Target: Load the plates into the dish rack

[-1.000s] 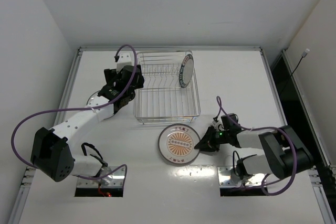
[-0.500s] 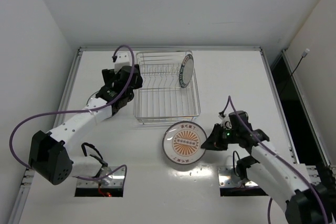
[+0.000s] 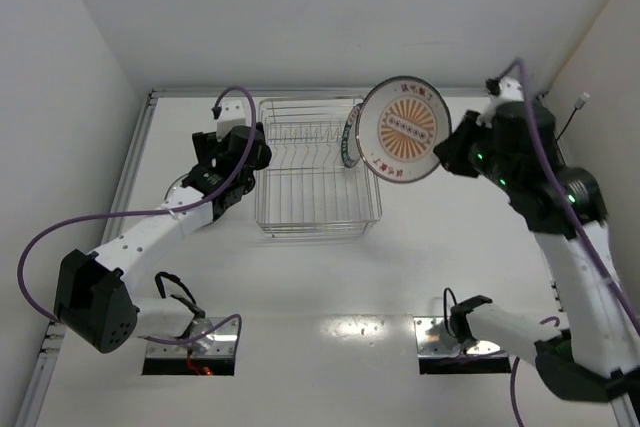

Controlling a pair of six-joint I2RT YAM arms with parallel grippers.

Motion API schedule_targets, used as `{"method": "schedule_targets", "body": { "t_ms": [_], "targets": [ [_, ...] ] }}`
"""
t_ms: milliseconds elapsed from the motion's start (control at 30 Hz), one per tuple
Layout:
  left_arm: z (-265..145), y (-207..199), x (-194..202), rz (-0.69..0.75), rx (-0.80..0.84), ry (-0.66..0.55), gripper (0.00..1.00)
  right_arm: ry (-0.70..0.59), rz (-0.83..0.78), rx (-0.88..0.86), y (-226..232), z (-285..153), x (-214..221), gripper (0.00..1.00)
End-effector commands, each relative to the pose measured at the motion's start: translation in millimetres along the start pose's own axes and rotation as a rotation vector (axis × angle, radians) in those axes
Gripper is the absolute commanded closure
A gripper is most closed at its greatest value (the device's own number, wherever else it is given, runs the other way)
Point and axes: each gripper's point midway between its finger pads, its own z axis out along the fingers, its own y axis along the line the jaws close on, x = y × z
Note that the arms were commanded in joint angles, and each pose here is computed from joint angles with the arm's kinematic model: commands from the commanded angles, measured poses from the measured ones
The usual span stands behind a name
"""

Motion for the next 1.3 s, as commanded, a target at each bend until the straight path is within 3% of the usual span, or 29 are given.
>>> {"method": "schedule_targets", "body": {
  "t_ms": [0,167,367,500,600,800,1033,1267],
  "targets": [
    [-3,6,-10,-0.031,-0.019,-0.033,0.01,-0.051,-0.104,0.210,-19,75,-30,1.00],
    [-2,7,-7,-0.027,-0.032,-0.024,0.01,-0.084,-0.178,0.356,-7,142,-44,1.00],
    [0,5,-5,-0.028,-0.026,-0.014,0.01,-0.137,-0.241,0.427,32,190,-59,1.00],
    [-1,3,-5,-0.028,-0.018,-0.010,0.01,-0.094,-0.333,0.540,37,239,-37,1.00],
    [-1,3,-5,-0.028,-0.018,-0.010,0.01,-0.123,-0.373,0.606,45,249,-40,1.00],
    [-2,4,-7,-0.035,-0.015,-0.016,0.01,-0.046,-0.383,0.623,42,289,-6,1.00],
    [-6,7,-13,-0.048,-0.020,-0.032,0.01,-0.023,-0.378,0.685,24,288,12,1.00],
    [-6,7,-13,-0.048,-0.019,-0.032,0.01,-0.143,-0.312,0.648,42,253,-31,1.00]
  ]
}}
